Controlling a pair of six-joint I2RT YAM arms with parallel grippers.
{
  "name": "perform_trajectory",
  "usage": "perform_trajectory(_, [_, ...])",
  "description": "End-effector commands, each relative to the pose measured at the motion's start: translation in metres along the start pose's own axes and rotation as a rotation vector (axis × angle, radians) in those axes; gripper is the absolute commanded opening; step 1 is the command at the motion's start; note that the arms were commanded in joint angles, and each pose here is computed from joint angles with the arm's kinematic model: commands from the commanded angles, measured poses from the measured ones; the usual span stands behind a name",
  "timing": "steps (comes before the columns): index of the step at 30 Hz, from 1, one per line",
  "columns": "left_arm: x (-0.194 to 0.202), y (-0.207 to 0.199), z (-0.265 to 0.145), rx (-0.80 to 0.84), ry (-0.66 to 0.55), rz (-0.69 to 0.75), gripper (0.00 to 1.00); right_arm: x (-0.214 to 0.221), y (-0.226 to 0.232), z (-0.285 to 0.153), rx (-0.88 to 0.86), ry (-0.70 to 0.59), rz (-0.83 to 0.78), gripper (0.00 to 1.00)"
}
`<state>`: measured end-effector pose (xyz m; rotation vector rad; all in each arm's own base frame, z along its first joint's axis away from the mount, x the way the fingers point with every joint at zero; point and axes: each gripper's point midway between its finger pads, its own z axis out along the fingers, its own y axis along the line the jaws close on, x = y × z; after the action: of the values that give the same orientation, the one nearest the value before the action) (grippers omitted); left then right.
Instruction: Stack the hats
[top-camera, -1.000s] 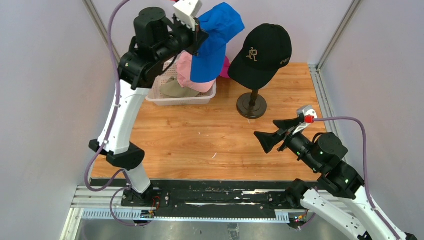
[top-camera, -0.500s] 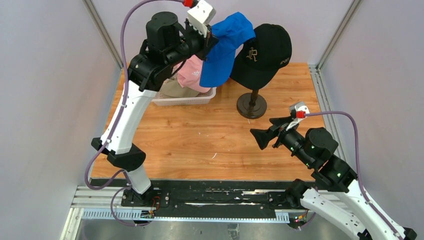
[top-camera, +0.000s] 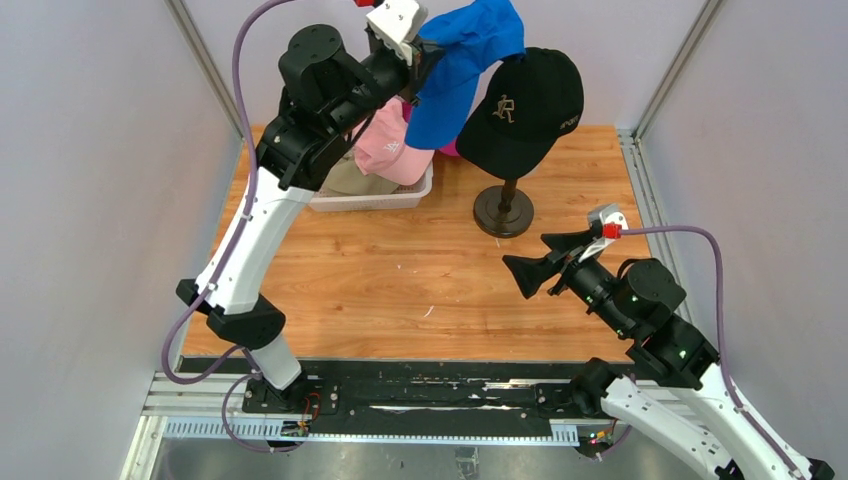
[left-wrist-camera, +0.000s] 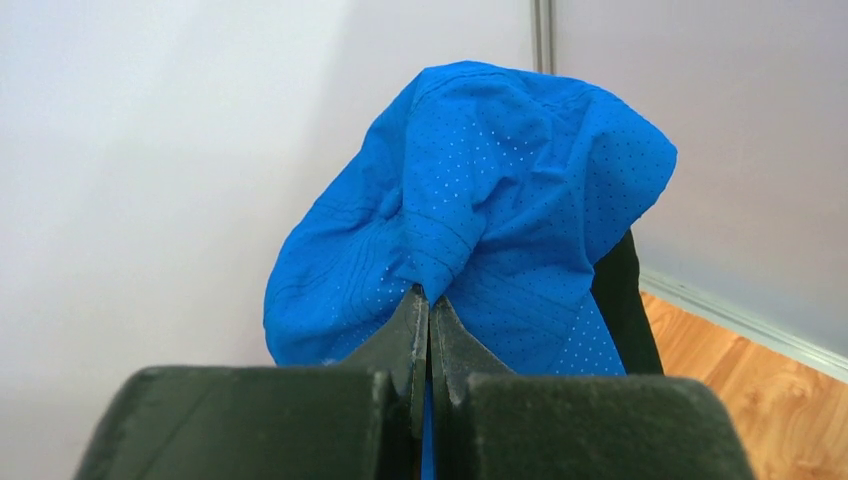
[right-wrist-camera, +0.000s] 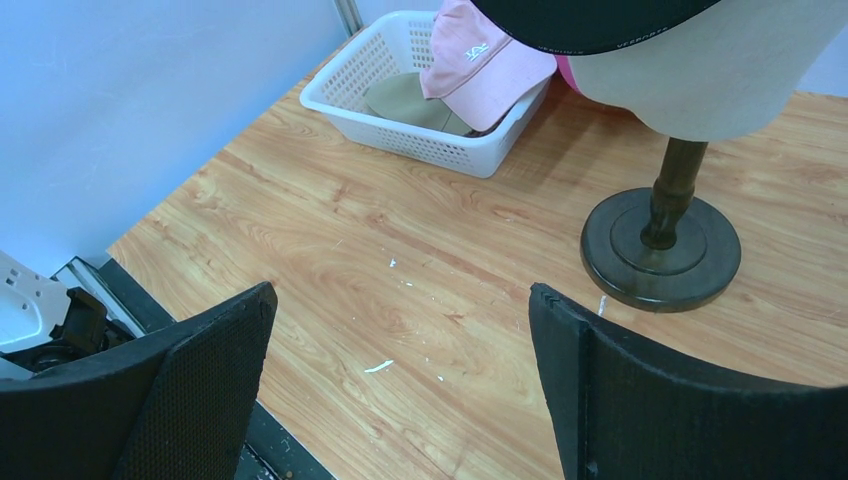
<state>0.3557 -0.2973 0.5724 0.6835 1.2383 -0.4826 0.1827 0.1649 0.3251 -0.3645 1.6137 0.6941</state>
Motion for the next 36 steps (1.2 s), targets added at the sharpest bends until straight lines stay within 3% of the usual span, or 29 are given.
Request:
perform_trajectory(1, [-0.037, 0.000, 0.005, -0.016, -0.131, 0.026, 0.00, -0.021, 0.001, -0.006, 0.006, -0.066, 0.006, 0.95])
perform_trajectory(21, [-0.034, -0.040, -0.040, -0.040, -0.051, -0.043, 0.00, -0.140, 0.044, 0.029, -0.125, -0.325, 0.140, 0.90])
perform_trajectory(36, [-0.022, -0.044, -0.050, -0.050, -0.010, -0.028, 0.00, -0.171, 0.094, 0.084, -0.338, -0.320, 0.259, 0.84])
